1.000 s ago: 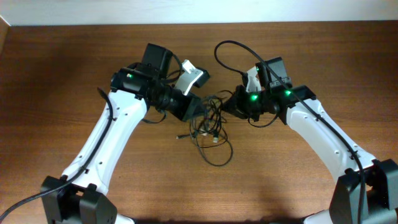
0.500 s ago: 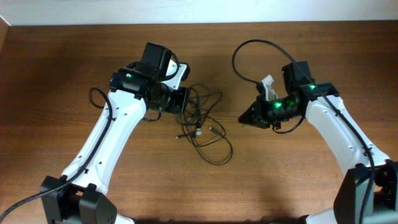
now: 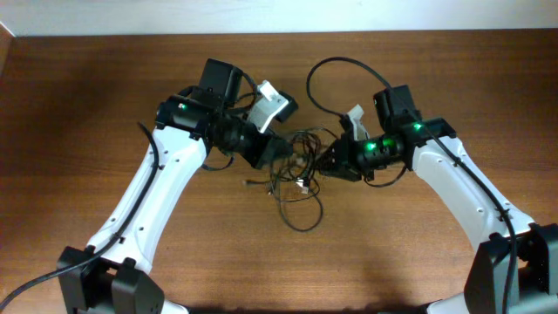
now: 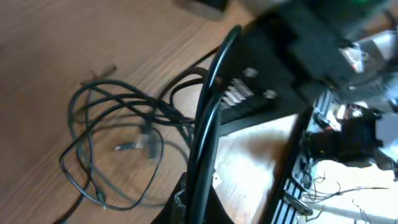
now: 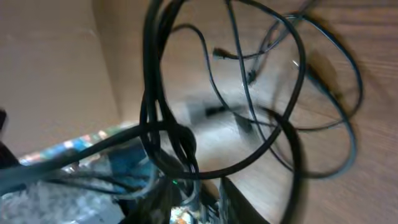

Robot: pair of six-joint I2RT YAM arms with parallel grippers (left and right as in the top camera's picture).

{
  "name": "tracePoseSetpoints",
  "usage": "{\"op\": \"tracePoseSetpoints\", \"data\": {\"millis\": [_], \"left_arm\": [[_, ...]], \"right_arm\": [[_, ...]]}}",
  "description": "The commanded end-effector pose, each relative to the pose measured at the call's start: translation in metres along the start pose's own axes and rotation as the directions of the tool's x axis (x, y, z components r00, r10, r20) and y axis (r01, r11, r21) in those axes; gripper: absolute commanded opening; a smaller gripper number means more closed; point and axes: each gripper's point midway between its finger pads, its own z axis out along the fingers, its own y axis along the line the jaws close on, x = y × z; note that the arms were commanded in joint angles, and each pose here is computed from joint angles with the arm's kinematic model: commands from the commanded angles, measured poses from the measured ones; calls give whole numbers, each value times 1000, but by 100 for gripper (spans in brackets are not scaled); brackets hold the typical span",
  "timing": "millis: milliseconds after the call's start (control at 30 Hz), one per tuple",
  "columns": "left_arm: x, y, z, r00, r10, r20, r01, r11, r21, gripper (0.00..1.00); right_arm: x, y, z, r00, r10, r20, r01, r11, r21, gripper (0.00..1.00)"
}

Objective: Untangle cables

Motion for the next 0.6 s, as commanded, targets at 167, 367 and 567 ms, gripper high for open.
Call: {"op": "tracePoseSetpoints", "data": {"millis": [167,367,567], "left_arm": [[-10,-31,2,989,142,37,-145,986,79,0],[-19,-22,4,998,29,49,-31,999,27,0],[-35,-27,2,993,26,114,-33,998,60,0]], "right_arm": [[1,20,-6,986,168,-13,-168,982,-80,95],[-3,11,-5,984,175,20,-175,984,-31,96],[-14,-3,17,980,180,80,-185,981,62,96]]}}
